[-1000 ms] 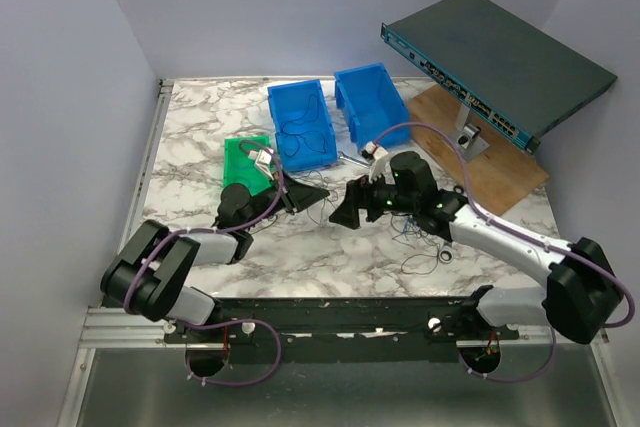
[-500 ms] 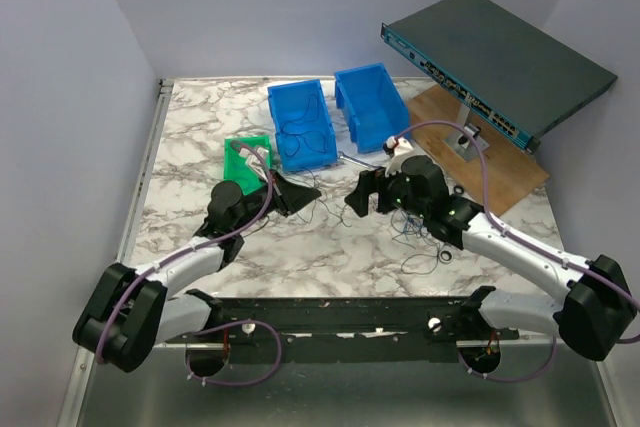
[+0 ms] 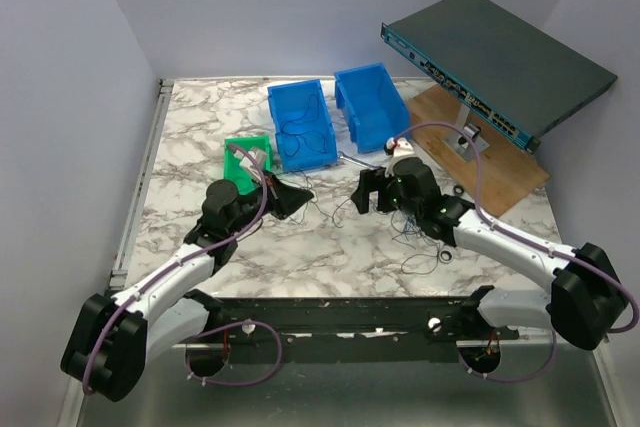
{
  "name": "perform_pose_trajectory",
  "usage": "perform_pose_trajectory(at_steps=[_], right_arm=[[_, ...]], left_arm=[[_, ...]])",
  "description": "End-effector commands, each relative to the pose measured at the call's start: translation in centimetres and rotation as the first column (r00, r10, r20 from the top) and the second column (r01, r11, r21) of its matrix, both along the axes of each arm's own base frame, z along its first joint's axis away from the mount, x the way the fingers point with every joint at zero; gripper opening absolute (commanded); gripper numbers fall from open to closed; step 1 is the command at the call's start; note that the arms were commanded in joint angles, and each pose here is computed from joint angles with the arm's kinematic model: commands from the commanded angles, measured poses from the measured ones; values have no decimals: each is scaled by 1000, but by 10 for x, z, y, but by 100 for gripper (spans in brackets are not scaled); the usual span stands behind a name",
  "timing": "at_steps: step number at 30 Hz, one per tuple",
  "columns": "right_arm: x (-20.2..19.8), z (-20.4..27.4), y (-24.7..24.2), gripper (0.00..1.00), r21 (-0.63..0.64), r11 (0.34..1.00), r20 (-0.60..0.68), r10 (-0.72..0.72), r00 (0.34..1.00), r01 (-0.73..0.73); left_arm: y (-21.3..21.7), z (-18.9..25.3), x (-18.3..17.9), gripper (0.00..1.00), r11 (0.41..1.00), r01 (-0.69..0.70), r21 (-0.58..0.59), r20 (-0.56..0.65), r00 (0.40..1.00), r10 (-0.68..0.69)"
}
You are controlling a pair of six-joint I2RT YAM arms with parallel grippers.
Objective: Untangle the cables
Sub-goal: Untie the cable.
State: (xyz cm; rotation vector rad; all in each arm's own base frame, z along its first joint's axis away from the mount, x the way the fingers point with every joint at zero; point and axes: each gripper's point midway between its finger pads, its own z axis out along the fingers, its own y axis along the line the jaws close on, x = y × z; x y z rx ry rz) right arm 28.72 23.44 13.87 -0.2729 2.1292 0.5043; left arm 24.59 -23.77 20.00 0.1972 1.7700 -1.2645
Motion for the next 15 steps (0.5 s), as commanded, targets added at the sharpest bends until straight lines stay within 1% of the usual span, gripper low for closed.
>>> perform_pose_trajectory(at_steps=[1,5,8,15], right_arm=[[-6,-29,-11,97,-70,997,-41,-19,999,16],[-13,-45,-11,94,-70,997,-61,11,998,-16],[-18,-54,0,92,-29,997,-58,72,996,-74],[-1,-72,16,89,-11,998,-54,66,996,-67]], left_arm=[[9,4,8,0,997,-60,48,44,997,58],[9,2,9,0,997,-62,53,42,997,60],[9,3,9,0,997,-62,51,44,997,60],[13,6,10,0,995,-96,24,22,995,95]])
